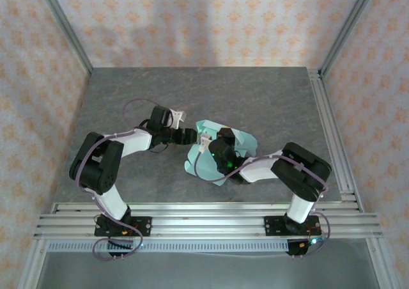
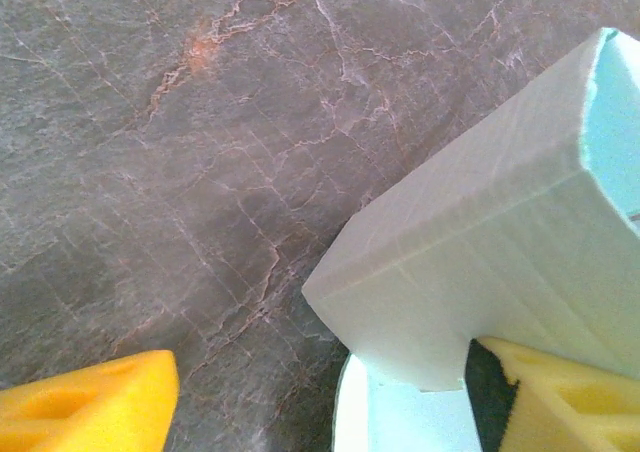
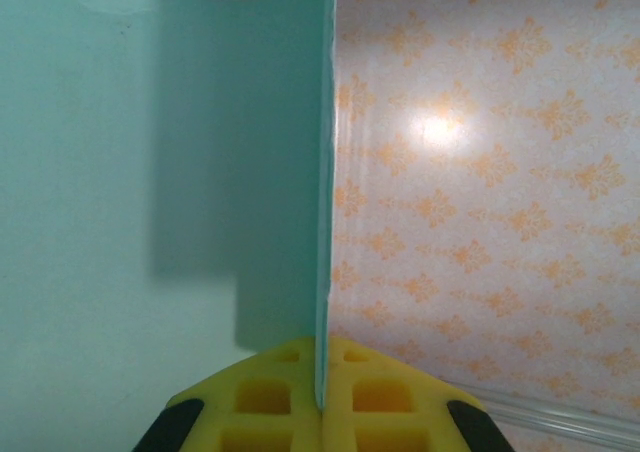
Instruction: Fold the paper box
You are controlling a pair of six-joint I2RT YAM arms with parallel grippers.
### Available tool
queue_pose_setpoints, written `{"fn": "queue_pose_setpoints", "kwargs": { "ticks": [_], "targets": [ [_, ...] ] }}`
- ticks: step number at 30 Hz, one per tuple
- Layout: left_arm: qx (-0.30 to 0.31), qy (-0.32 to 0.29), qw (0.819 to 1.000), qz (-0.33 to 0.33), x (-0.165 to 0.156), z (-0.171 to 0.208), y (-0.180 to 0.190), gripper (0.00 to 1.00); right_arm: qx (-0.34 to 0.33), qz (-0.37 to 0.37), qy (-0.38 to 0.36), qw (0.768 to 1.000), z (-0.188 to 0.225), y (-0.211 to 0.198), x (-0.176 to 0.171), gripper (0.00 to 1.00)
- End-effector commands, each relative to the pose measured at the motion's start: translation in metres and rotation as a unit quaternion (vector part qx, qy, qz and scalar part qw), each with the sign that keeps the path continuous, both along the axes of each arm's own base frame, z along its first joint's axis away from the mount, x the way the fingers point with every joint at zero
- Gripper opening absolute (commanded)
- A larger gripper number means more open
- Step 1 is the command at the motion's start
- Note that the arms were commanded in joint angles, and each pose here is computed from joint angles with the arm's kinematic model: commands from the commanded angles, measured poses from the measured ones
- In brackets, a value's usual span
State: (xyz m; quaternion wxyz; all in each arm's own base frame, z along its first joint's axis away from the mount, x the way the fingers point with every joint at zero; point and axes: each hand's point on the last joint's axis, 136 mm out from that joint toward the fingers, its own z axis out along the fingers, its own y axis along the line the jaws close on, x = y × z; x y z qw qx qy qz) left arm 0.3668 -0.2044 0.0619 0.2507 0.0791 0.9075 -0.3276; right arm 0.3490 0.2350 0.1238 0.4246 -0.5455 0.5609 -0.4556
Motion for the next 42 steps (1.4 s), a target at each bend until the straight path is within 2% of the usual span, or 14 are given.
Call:
{"fn": "queue_pose_setpoints", "kwargs": {
  "ticks": [1,9,13,26,29,36,42],
  "targets": [
    [-0.011,-0.028,0.999,-0.029,0.001,0.011,-0.012,0.74,-0.014,0.013,0.014,1.000,-0.012,0.002,-0.005,0.00],
    [-0.012,-0.035,0.998,-0.046,-0.001,0.015,-0.020,0.72,-0.001,0.019,0.027,0.999,-0.013,0.004,-0.007,0.00],
    [-0.009,-0.033,0.998,-0.047,-0.001,0.011,-0.021,0.64,0.013,0.027,0.042,0.999,-0.014,0.005,-0.010,0.00],
    [-0.009,-0.028,0.998,-0.053,0.002,0.002,-0.029,0.54,0.033,0.041,0.084,0.995,-0.021,0.006,-0.020,0.00],
    [-0.011,-0.030,0.998,-0.056,0.002,0.003,-0.032,0.49,0.032,0.040,0.089,0.995,-0.023,0.006,-0.020,0.00],
    [-0.016,-0.035,0.997,-0.067,-0.005,0.010,-0.038,0.47,0.039,0.038,0.092,0.994,-0.024,0.008,-0.019,0.00],
    [-0.006,-0.042,0.996,-0.074,-0.011,0.009,-0.034,0.51,0.048,0.032,0.104,0.993,-0.028,0.005,-0.019,0.00]
  ]
}}
